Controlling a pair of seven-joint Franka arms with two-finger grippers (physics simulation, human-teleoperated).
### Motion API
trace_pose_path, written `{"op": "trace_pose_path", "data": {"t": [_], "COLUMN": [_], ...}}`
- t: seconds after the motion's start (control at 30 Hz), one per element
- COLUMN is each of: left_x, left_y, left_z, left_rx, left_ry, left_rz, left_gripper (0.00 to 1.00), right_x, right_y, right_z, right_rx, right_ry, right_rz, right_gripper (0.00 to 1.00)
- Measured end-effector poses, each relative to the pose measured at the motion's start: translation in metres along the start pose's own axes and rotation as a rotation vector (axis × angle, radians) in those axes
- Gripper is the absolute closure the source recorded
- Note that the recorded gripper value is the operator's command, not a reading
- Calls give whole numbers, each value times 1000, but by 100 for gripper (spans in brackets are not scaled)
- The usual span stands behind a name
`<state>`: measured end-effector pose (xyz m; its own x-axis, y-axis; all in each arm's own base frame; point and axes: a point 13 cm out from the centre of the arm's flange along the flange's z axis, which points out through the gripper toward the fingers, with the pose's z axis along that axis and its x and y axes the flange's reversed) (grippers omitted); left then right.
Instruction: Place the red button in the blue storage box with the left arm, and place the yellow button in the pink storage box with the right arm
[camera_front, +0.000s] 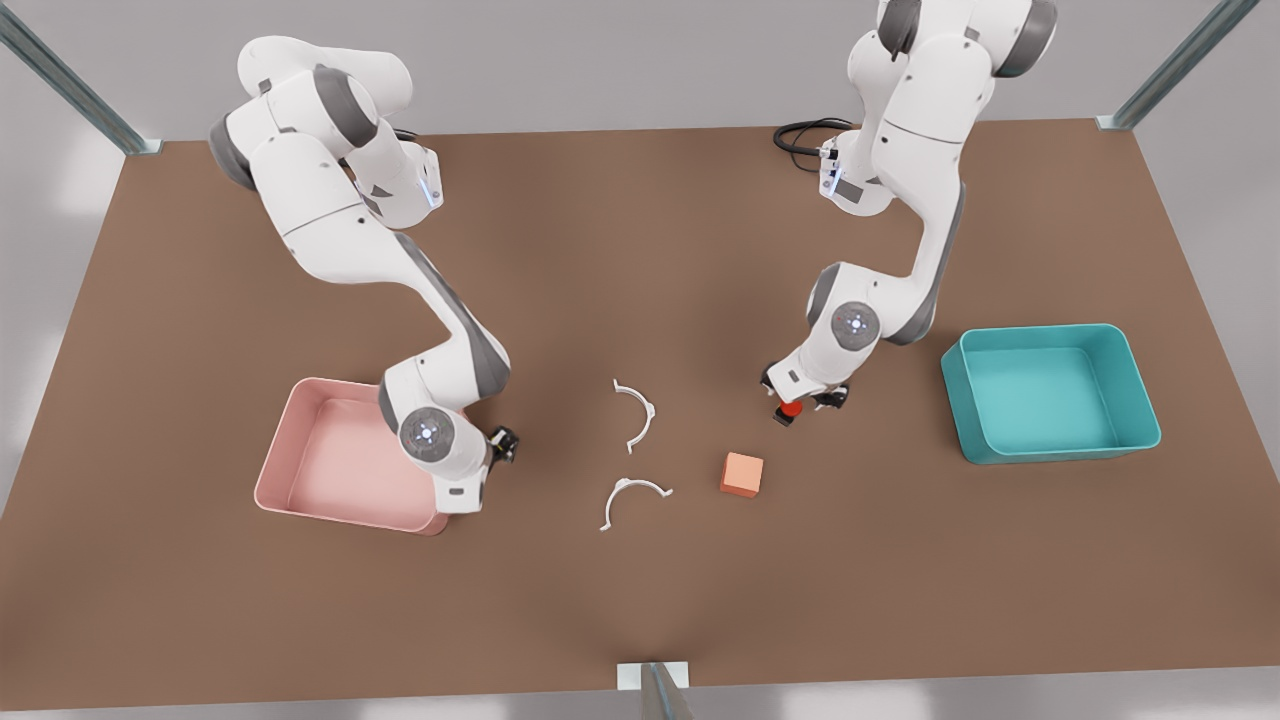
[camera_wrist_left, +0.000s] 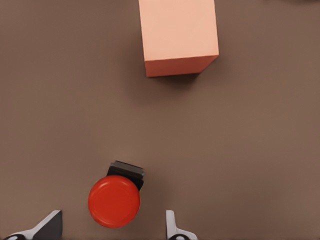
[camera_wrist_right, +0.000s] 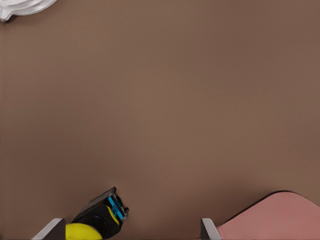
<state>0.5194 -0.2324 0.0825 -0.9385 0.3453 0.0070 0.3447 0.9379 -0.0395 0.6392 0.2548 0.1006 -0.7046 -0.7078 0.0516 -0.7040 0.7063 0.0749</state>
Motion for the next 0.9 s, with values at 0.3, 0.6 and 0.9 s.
{"op": "trace_pose_path", "data": {"t": [0.3, 0.6, 0.9], "left_x": [-22, -23, -37], "left_y": [1, 2, 7], "left_z": [18, 21, -26], "left_rx": [1, 0, 2], "left_ry": [-29, -45, -97], "left_rz": [-10, -12, -27], "left_gripper": [7, 36, 53], "right_x": [13, 11, 5], "right_y": [22, 20, 19], "right_z": [31, 47, 52], "right_rx": [-37, -30, -20], "right_ry": [3, -31, -56], "right_rz": [-37, -53, -67], "right_gripper": [0, 0, 3]}}
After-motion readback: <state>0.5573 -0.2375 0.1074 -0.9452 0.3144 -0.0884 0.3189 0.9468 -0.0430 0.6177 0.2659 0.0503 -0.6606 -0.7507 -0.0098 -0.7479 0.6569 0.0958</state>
